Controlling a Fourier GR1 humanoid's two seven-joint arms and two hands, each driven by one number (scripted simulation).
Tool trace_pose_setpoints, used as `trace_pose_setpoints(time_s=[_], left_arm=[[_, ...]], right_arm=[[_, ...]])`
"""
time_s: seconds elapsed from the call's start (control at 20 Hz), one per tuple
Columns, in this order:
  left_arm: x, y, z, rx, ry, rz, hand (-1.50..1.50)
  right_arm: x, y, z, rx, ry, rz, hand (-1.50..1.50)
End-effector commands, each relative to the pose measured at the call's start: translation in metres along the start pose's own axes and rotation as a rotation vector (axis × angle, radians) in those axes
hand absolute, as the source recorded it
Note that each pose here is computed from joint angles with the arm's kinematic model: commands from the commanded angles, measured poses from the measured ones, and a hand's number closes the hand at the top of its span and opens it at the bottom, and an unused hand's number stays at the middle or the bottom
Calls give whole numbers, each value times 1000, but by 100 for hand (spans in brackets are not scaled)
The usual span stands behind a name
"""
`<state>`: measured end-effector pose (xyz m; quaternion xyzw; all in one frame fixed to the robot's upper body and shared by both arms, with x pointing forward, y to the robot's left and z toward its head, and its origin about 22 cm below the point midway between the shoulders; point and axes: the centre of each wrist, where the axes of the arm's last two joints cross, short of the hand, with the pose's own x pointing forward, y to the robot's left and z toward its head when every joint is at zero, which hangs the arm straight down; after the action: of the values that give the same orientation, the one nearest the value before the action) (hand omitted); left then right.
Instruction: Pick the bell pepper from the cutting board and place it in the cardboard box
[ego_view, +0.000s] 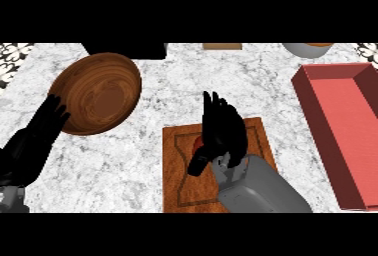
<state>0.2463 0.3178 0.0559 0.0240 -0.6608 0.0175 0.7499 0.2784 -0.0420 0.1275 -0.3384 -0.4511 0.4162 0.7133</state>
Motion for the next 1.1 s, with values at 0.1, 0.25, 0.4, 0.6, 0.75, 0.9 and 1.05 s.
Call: trace_pose_setpoints(time_s=[0.1,0.25,0.4,0.6,0.75,0.9,1.05], left_arm=[[-3,4,8,-7,2,5,0],[-6,-1,5,-2,3,13,0],[-3,8,-5,17,-13,-16,0],[-2,-4,-12,3,2,11,0],[-5,9,2,7,-1,20,0],[-13,-2,-4,8,8,7,0],[1,-7,-2,12,0,-11,0]], right_arm=[[12,7,-8,27,234,66,-150],[18,9,-12,32,238,78,-150],[16,12,-15,42,248,81,-150],[11,17,-27,51,277,99,-150],[10,16,-25,50,295,123,-150],[13,20,-25,74,296,122,-150],[9,23,-39,83,311,123,-150]])
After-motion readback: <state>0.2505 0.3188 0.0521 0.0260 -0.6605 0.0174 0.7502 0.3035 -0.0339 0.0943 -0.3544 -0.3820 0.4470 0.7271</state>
